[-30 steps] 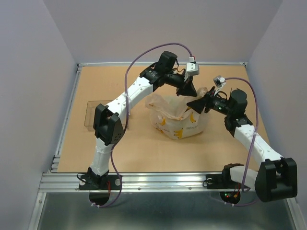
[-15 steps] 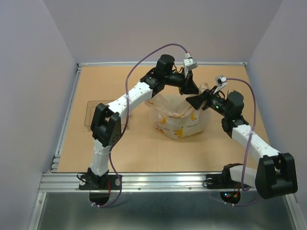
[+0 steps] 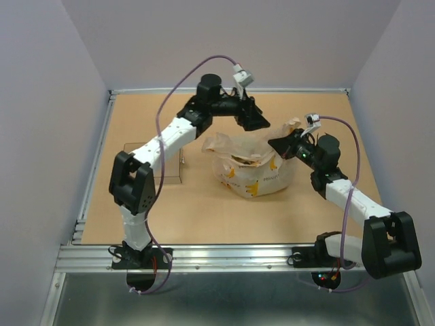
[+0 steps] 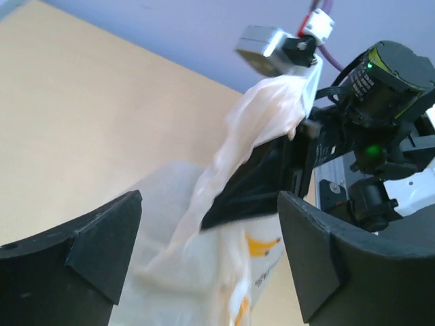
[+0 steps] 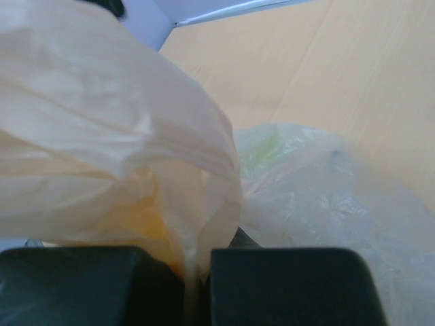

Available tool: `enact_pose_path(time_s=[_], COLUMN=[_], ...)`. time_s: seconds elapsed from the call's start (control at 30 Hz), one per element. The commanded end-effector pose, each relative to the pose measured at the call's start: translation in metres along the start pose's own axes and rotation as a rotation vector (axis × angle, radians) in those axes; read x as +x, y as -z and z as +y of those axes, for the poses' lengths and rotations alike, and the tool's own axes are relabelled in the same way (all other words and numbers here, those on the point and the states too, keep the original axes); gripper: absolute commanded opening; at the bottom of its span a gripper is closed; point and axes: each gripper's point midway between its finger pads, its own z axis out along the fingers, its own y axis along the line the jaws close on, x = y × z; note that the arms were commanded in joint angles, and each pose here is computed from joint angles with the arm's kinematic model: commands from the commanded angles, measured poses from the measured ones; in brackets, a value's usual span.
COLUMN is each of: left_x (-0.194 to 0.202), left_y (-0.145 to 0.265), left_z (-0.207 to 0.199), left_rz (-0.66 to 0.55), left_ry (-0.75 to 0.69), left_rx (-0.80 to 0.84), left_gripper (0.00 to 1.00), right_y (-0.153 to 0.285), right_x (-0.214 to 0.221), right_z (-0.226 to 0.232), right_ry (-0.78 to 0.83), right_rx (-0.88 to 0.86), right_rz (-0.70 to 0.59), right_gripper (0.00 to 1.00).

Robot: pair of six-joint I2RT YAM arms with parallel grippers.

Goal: Place the fake fruits into the plastic bag and tie a complex knot

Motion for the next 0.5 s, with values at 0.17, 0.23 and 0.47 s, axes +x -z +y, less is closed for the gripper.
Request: enact_pose_path(time_s=[0.17,0.23,0.47], left_x=[-0.022,0.017,0.096], left_y=[0.191,0.213,0.220], left_z=[-0.011,-0.012,-0.006], left_rz=[0.109,0.214,0.329], left_ry=[-0.439,-0.447,-0.588], left_rx=[-0.182,-0.213,-0.133], left_gripper=[0.99,0.98,0.99], right_y=[0.002,0.003,0.002], right_x=[0.002,0.004,0.014], right_z=[0.015,0.016,0.018], right_ry=[0.088,0.102,0.137], right_rx=[-0.083,-0.093,-0.135], right_rz=[0.026,0.039,0.100], right_gripper=[0.00,0.00,0.00])
